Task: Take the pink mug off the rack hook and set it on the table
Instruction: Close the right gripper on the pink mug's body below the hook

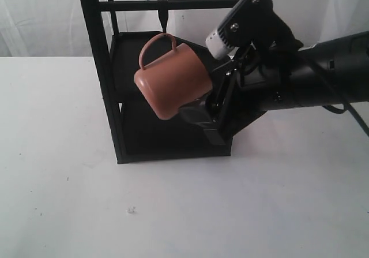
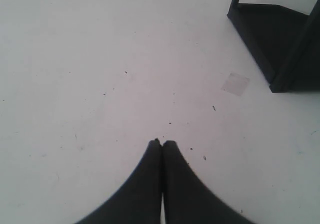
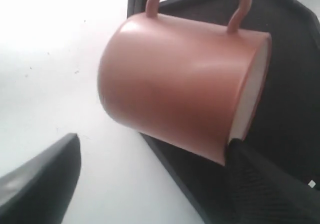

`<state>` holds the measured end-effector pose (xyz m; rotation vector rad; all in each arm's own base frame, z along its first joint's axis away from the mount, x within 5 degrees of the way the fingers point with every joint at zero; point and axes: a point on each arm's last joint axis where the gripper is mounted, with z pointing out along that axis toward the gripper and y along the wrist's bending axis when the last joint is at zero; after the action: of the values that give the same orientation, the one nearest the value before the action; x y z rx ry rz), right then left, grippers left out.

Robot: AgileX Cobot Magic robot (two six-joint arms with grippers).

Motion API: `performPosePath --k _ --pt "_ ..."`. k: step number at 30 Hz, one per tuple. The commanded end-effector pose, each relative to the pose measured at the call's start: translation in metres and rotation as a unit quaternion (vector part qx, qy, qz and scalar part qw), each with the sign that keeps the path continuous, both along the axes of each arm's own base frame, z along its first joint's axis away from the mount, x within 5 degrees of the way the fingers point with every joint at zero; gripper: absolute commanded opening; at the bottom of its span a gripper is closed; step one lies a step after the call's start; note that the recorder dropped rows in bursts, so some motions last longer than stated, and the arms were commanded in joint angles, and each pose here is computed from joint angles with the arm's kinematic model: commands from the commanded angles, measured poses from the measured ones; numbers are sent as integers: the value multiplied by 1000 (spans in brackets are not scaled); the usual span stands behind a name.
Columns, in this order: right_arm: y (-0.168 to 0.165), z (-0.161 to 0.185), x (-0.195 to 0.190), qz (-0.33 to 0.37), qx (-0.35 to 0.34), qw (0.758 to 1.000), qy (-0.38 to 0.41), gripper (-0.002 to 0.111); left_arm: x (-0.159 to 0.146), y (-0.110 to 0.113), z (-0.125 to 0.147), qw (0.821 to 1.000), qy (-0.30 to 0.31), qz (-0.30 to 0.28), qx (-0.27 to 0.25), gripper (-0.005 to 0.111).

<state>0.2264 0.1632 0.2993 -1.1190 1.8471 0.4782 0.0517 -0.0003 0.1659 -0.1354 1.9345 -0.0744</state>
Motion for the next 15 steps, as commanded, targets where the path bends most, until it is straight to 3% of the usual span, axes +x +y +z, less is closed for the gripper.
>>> performPosePath --k 1,15 --pt "1 2 0 2 -6 1000 -13 74 0 0 0 1000 -3 -4 0 0" --pt "1 8 4 -13 6 1000 -28 74 0 0 0 1000 -3 -4 0 0"
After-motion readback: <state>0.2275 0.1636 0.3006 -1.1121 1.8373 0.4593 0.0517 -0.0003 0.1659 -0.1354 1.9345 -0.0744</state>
